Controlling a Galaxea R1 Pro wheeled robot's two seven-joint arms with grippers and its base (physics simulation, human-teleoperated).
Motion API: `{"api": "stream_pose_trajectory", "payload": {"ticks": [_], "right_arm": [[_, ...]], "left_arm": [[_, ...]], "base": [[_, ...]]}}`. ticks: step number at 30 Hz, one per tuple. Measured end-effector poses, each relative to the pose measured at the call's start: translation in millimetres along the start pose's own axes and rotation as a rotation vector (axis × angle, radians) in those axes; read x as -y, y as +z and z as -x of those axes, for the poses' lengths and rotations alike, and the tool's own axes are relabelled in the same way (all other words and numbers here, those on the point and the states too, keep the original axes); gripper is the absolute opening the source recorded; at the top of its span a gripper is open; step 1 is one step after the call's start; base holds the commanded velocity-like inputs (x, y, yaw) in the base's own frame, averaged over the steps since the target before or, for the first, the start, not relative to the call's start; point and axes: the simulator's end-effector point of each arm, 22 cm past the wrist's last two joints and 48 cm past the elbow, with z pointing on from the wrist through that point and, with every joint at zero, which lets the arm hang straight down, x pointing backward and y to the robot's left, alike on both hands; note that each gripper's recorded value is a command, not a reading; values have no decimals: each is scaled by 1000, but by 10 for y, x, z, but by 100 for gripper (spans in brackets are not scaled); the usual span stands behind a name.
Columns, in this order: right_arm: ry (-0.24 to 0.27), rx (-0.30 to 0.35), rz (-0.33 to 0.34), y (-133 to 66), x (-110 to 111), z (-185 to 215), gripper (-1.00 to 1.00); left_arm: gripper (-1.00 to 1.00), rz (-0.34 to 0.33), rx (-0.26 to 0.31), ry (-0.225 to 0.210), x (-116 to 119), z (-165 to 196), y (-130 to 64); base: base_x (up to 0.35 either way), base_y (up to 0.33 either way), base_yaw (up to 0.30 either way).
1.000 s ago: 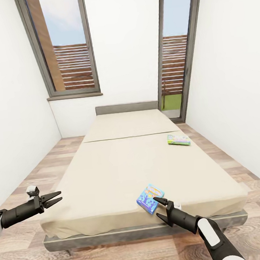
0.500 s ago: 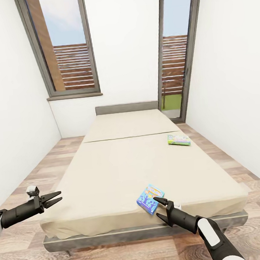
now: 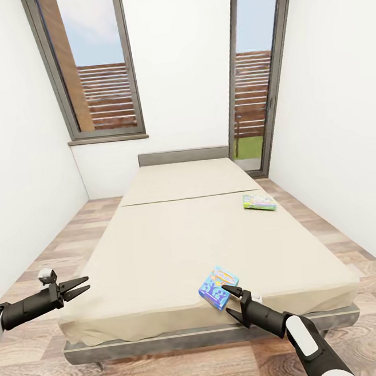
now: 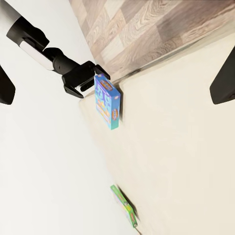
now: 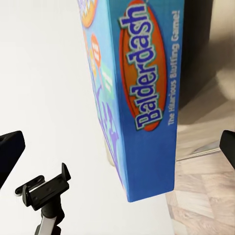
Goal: Put all the toys in the child's room - the three board games (two on the bed and one on the table), the two jigsaw puzzles on the table, and the tennis ball on the table - inside the toy box on the table in the child's room.
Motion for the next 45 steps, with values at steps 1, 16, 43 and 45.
{"api": "stream_pose_trajectory", "payload": {"ticks": [1,16,43,45], "right_arm": [[0,0,0,0,-1,1,100],[0,0,0,4,115,-16,100],[0,0,0,4,115,-16,100],[0,0,0,4,113,-15,100]], "left_arm": [[100,0,0,0,0,0,0],[100,0,0,-3,-82,-80,-1],[100,0,0,-2,-82,-80,0],[100,0,0,-1,-82,-80,0]], "base": [[0,1,0],[0,0,0],[0,25,0],[0,3,0]]}}
